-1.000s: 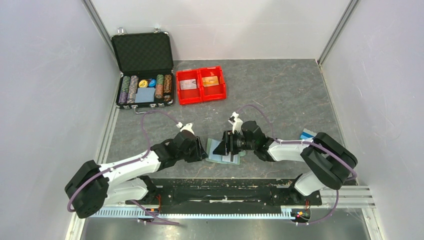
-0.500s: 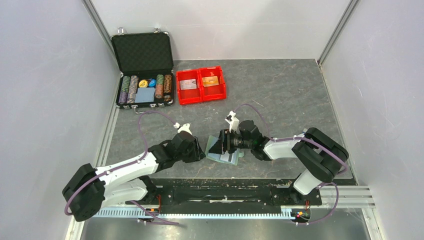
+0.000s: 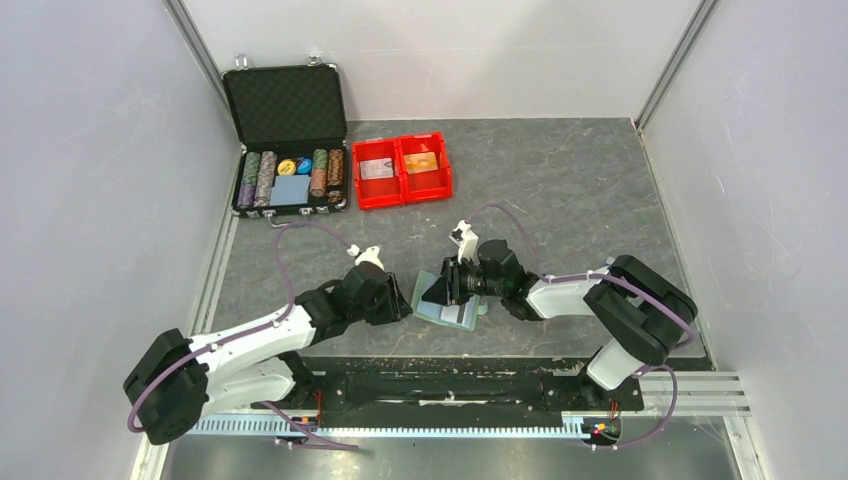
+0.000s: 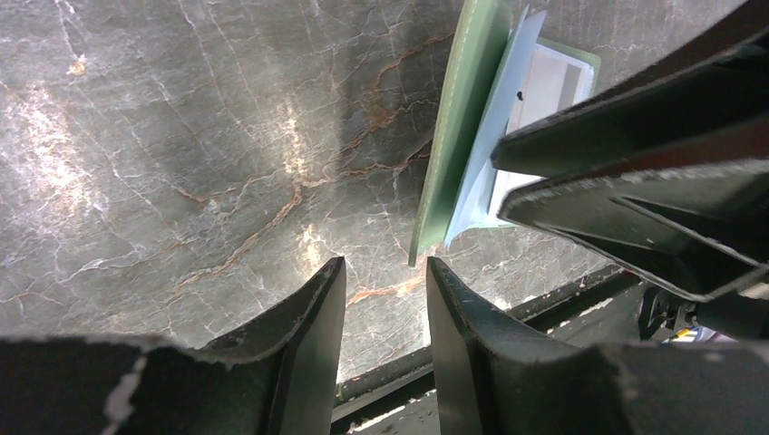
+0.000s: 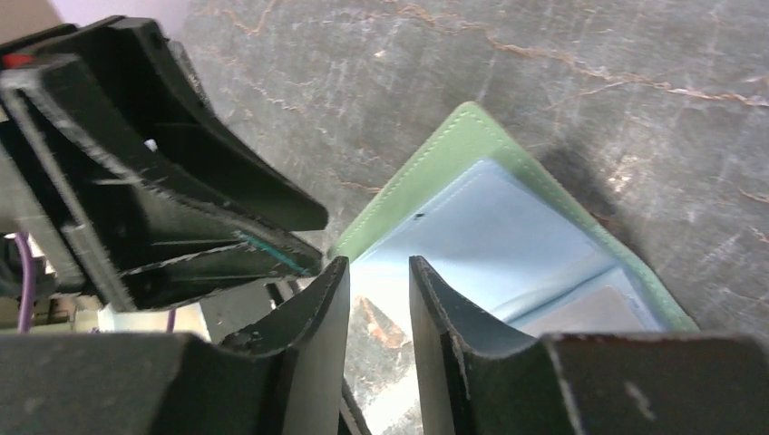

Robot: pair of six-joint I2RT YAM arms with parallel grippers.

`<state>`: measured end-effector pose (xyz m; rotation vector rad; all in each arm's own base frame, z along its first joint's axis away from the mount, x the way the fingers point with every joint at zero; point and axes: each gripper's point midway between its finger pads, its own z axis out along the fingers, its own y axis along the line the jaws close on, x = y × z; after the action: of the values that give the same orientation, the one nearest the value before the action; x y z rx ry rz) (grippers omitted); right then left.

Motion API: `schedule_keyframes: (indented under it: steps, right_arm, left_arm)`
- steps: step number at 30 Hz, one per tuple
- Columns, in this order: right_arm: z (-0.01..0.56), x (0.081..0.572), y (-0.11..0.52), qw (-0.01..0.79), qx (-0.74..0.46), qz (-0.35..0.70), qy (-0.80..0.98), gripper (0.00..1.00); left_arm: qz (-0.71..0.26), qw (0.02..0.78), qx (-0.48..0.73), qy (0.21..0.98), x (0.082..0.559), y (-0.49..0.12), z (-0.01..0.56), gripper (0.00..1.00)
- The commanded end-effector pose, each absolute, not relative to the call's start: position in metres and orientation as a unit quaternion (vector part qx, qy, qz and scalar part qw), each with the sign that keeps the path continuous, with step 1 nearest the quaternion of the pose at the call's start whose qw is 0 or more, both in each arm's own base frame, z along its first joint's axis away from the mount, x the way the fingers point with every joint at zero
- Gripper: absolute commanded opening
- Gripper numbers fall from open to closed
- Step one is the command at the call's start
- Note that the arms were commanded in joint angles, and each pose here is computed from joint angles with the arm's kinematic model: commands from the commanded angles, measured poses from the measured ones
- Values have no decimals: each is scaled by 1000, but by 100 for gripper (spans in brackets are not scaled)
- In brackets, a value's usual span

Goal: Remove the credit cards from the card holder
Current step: Remove the credit card from the card holder.

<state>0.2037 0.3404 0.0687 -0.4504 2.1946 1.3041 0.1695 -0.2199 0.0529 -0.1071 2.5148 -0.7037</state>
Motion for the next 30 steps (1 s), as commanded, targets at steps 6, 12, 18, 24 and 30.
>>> schedule_keyframes:
  steps: [6, 12, 18, 24, 30]
  right_arm:
    - [45, 228, 342, 295, -185, 426, 835, 32]
    - [22, 222, 336, 274, -201, 400, 851, 35]
    - [15, 213, 335, 259, -229, 381, 858, 35]
    - [35, 216, 336, 264, -269, 357, 855, 35]
    - [69, 226, 334, 294, -250, 350, 854, 40]
  left_arm:
    - [-295, 275, -45, 914, 173, -229, 68, 44]
    - [-318, 292, -42, 901, 175, -233, 81, 44]
    - [-317, 288, -44, 902, 174, -232, 79, 44]
    - [-367, 278, -37, 887, 175, -253, 99, 44]
    - [-399, 277, -17, 874, 183, -275, 119, 44]
